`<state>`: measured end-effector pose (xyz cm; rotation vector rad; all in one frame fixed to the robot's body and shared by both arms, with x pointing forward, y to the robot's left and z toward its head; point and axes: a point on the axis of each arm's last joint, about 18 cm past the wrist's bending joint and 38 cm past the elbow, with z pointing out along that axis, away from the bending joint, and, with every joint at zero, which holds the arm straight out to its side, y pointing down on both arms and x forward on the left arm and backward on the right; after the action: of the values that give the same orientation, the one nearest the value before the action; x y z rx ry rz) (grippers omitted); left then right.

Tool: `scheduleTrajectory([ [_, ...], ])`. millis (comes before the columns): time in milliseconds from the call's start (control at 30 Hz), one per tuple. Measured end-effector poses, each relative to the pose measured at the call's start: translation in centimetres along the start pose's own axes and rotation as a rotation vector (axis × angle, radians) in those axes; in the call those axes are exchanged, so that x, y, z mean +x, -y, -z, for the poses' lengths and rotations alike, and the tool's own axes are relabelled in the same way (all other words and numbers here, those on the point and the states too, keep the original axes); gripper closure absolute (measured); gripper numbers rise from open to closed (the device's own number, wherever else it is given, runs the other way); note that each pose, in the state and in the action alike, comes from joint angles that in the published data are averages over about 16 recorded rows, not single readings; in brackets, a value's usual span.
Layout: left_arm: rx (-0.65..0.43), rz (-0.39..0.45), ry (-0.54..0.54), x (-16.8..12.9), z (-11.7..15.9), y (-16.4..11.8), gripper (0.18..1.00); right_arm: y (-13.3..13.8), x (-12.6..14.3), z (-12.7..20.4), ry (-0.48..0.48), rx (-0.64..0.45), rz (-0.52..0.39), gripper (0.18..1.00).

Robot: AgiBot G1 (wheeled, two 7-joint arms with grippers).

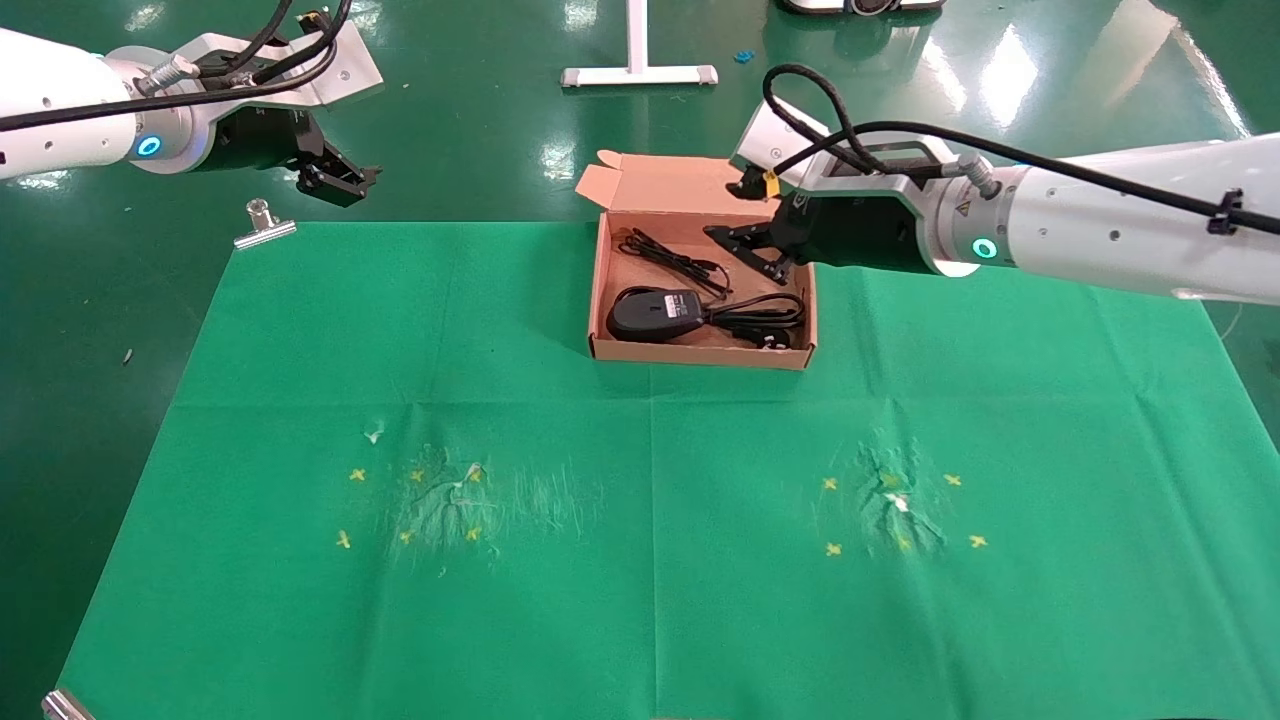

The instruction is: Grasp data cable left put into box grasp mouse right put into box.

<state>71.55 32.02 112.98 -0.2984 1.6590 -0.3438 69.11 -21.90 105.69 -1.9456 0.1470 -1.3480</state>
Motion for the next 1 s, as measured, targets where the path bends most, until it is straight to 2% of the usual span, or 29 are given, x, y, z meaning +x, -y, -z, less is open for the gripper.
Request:
scheduleTrajectory([
  [333,0.0,0.001,-0.001,0.0,0.0,0.0,0.184,-0.5,-0.6,0.6,0.032,0.021,-0.028,0.586],
  [700,0.0,0.001,-0.001,0.0,0.0,0.0,0.184,-2.4,-2.9,2.8,0.14,0.091,-0.119,0.343],
  [1000,0.0,0.001,-0.001,0.0,0.0,0.0,0.184,-3.6,-4.9,5.5,0.234,0.171,-0.189,0.232],
])
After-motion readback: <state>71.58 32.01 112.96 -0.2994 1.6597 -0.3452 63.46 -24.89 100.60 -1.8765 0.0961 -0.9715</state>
